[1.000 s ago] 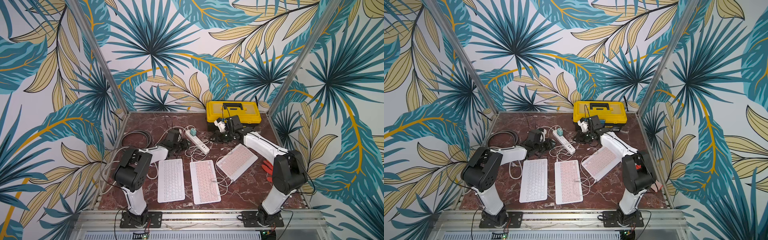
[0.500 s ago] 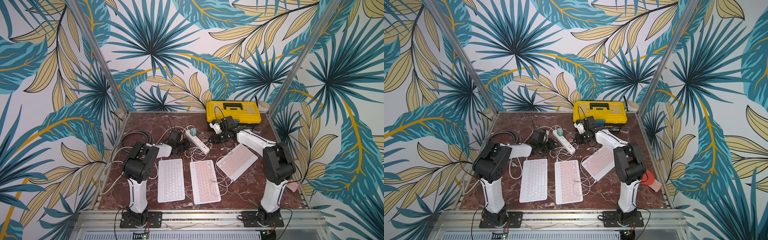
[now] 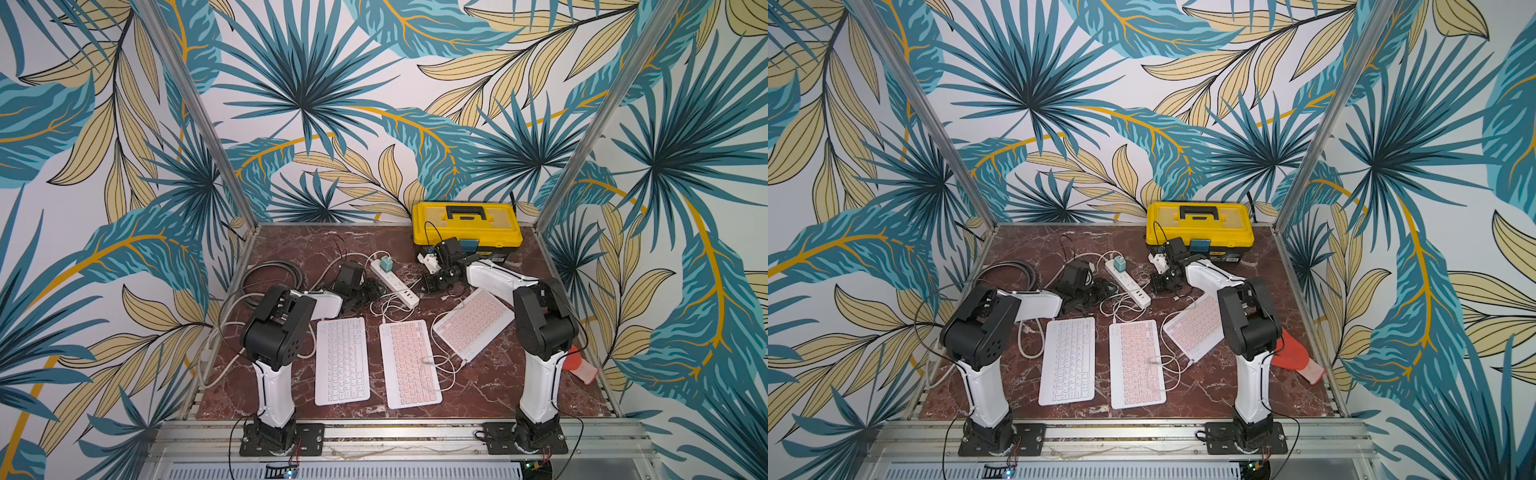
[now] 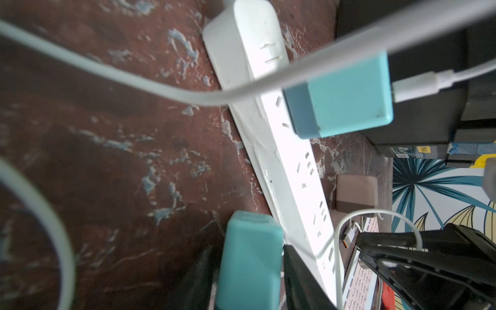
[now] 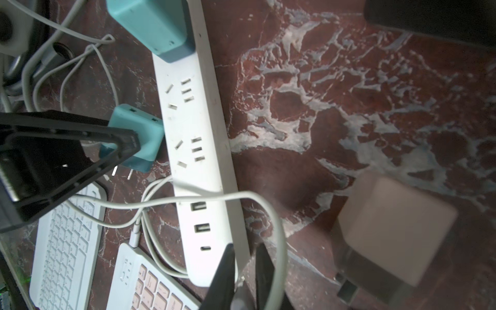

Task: Unplug the wireless keyboard
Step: Place the plug at the center of the board.

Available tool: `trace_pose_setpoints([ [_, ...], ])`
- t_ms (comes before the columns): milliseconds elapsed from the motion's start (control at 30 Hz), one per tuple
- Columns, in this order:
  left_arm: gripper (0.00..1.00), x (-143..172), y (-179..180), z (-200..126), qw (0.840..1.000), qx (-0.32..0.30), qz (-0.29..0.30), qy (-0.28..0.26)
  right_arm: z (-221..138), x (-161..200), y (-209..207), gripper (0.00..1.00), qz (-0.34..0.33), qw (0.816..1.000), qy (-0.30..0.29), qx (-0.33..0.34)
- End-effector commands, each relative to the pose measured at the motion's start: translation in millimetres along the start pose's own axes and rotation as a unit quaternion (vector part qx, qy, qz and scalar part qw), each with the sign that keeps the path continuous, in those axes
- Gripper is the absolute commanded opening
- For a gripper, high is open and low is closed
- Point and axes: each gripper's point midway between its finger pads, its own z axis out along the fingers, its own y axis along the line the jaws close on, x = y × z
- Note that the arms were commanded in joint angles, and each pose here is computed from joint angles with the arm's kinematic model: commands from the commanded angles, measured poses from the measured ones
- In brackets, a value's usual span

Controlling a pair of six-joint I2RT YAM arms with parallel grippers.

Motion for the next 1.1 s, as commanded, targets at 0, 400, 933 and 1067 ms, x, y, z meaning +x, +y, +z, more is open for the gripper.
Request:
trace_pose_setpoints([
  [0, 0.48, 3.8, 15.8, -5.9, 0.999, -0.028, -0.020, -0.002, 4.8, 17.0, -9.7, 0.20, 0.008, 0.999, 0.029, 0.024],
  [400, 0.63, -26.7, -6.0, -43.1, 0.997, -0.011, -0.031, -0.064, -10.1, 16.5, -19.4, 0.36, 0.022, 0.997, 0.016, 0.068],
  [933, 0.61, 0.5, 7.9, -97.7, 0.994, -0.085, -0.029, -0.064, -59.7, 18.2, 21.9, 0.38, 0.037, 0.993, -0.024, 0.106],
  [1067, 0.59, 25.8, 8.6, -105.7, 0.994, -0.107, -0.010, -0.032, -55.6, 33.1, 53.6, 0.37, 0.052, 0.994, -0.011, 0.099],
])
